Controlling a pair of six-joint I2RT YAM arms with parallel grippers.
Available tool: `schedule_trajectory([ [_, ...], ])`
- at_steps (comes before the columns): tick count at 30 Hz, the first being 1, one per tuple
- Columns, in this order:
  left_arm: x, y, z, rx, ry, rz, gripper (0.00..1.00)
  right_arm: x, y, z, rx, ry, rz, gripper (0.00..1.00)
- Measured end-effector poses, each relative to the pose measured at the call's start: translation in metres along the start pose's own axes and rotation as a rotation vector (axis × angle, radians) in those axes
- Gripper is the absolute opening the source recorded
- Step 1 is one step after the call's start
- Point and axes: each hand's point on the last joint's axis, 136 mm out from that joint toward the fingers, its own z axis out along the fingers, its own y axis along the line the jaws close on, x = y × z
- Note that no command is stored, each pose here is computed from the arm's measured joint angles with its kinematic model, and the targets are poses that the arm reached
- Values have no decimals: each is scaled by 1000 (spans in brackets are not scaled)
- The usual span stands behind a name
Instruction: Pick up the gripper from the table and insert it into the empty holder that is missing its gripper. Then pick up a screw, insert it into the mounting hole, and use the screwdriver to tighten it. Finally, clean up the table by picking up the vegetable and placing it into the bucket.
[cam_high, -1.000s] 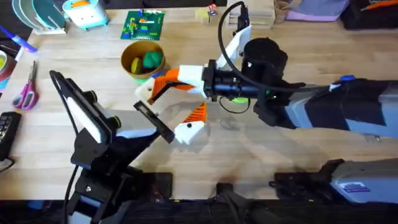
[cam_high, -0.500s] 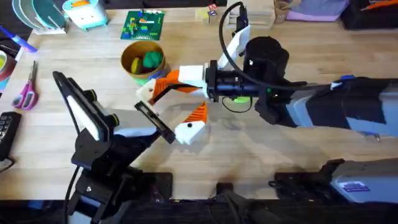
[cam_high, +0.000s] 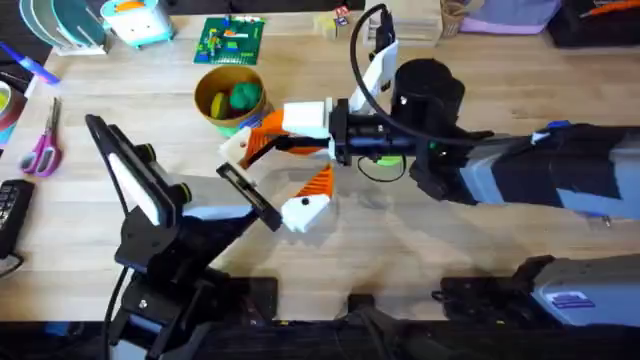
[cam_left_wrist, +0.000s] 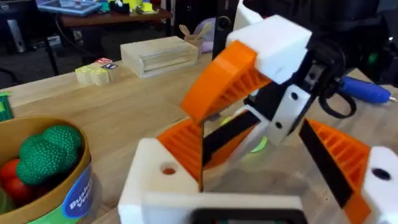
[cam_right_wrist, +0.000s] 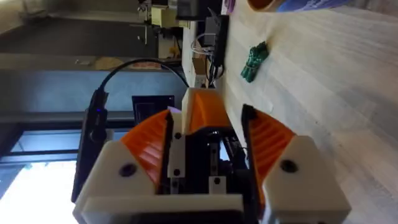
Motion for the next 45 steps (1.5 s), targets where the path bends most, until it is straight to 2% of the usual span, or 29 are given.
schedule_trajectory([
  [1,0,0,0,0,0,0,991,-1,0,-1,0,-2,1,692],
  [5,0,0,0,0,0,0,991,-5,-1,-3,1,-10,-6,910],
  [6,0,0,0,0,0,0,991,-8,-2,-5,3,-16,-10,929],
  [13,0,-7,0,40,2,0,991,-40,-12,-24,28,-103,-74,957],
  [19,2,-25,-2,147,10,0,991,-78,-27,-54,74,-209,-113,981],
  [22,2,-33,-3,194,14,0,991,-85,-49,-67,155,-216,-93,992],
  [25,3,-38,-4,226,17,0,991,-81,-74,-83,276,-191,-56,992],
  [28,4,-41,-5,241,19,-2,991,-80,-79,-101,364,-169,-72,992],
  [30,4,-42,-5,249,21,-2,991,-81,-72,-112,416,-160,-124,993],
  [36,4,-43,-6,256,21,-2,991,-73,-30,-145,611,-105,-390,993],
  [40,4,-43,-6,256,21,-2,991,-50,-29,-167,791,-9,-535,994],
  [45,4,-43,-6,255,21,-2,991,-13,-60,-178,968,209,-608,994],
])
